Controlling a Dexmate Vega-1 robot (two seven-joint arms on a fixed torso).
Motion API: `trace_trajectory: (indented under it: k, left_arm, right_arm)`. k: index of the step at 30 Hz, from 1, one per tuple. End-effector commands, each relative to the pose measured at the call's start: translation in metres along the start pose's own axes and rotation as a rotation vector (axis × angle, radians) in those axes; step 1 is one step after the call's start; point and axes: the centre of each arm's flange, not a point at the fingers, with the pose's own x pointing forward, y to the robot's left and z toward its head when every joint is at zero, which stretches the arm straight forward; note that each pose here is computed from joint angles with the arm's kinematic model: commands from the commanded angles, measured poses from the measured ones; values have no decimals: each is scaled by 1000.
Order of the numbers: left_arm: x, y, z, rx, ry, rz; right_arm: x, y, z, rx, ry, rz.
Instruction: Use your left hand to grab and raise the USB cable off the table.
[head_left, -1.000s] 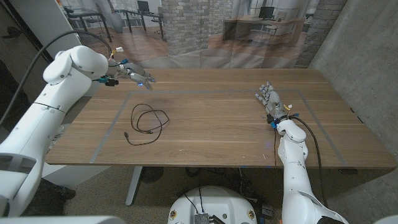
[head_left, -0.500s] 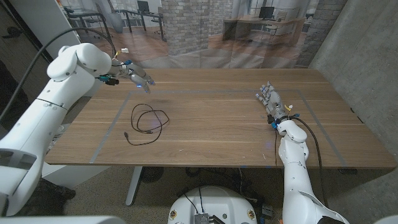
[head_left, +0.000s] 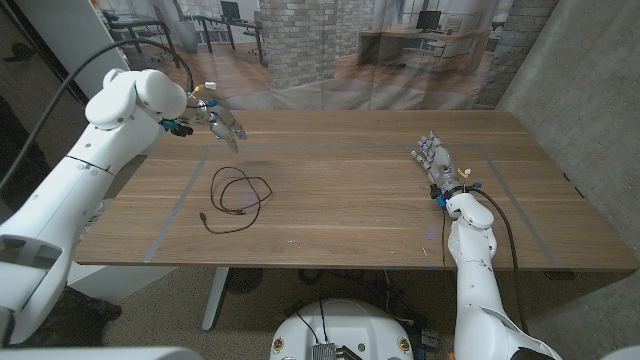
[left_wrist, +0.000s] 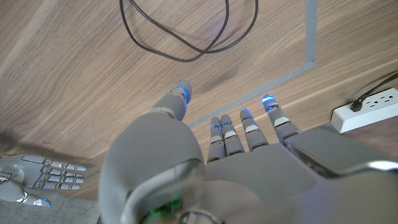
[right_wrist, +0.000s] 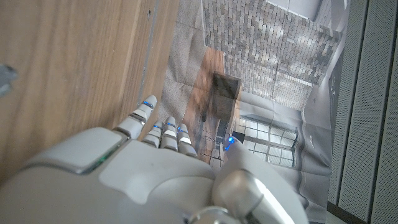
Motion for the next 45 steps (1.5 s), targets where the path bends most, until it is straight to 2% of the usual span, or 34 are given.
trace_trajectory:
  k: [1, 12, 45]
  left_arm:
    - [4, 0, 3, 128, 99, -2]
    - [13, -6, 5, 189, 148, -19]
    - [24, -24, 8, 234, 161, -45]
  right_arm:
    - [6, 4, -1, 0, 7, 4]
    - [8, 7, -2, 1, 9, 12]
    - [1, 10, 1, -5, -2, 4]
